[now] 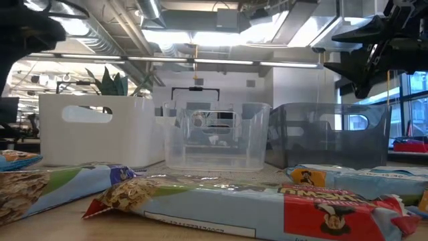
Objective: Pick and place Granola Bars by type
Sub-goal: Put the left purple granola bar into the white bin
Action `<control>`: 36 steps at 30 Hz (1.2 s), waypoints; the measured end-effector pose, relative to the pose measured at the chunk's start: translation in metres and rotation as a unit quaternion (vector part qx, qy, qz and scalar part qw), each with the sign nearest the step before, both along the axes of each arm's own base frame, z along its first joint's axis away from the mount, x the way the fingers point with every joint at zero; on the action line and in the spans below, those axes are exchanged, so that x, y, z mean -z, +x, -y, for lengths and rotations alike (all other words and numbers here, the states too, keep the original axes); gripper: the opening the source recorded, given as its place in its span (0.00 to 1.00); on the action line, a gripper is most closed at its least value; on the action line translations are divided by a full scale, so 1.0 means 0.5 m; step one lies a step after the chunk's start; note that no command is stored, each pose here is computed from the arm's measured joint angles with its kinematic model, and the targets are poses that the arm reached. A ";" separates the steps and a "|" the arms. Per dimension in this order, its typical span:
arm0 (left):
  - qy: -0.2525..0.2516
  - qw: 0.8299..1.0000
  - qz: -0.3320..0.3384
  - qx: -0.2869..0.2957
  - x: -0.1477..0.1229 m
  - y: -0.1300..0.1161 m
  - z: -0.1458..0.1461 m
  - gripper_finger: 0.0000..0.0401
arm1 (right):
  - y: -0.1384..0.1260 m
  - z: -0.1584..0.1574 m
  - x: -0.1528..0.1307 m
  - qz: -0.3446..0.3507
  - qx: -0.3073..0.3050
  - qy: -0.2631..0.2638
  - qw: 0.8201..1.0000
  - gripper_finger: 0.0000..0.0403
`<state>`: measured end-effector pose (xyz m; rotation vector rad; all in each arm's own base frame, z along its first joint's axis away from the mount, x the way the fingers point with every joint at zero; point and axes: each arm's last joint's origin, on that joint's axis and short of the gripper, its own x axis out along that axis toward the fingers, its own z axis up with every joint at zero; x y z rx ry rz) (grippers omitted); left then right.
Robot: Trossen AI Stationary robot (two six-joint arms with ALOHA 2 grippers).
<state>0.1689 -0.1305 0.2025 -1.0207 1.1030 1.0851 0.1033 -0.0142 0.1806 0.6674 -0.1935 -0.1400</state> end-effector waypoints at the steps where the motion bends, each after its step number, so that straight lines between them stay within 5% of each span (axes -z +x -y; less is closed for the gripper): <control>1: 0.004 1.000 -0.005 0.001 0.005 0.001 0.002 0.03 | 0.000 0.000 0.000 0.000 0.000 0.000 1.000 0.66; 10: 0.009 0.999 -0.054 0.001 0.038 0.010 0.015 0.08 | 0.000 0.000 0.000 0.000 0.000 0.000 1.000 0.66; 26: -0.027 0.997 -0.068 -0.025 0.041 0.012 0.021 0.46 | 0.000 0.000 0.000 0.000 0.001 0.002 1.000 0.66; 36: 0.014 0.999 -0.036 0.029 0.041 0.013 0.023 0.48 | 0.000 0.001 0.000 0.000 0.005 0.002 1.000 0.66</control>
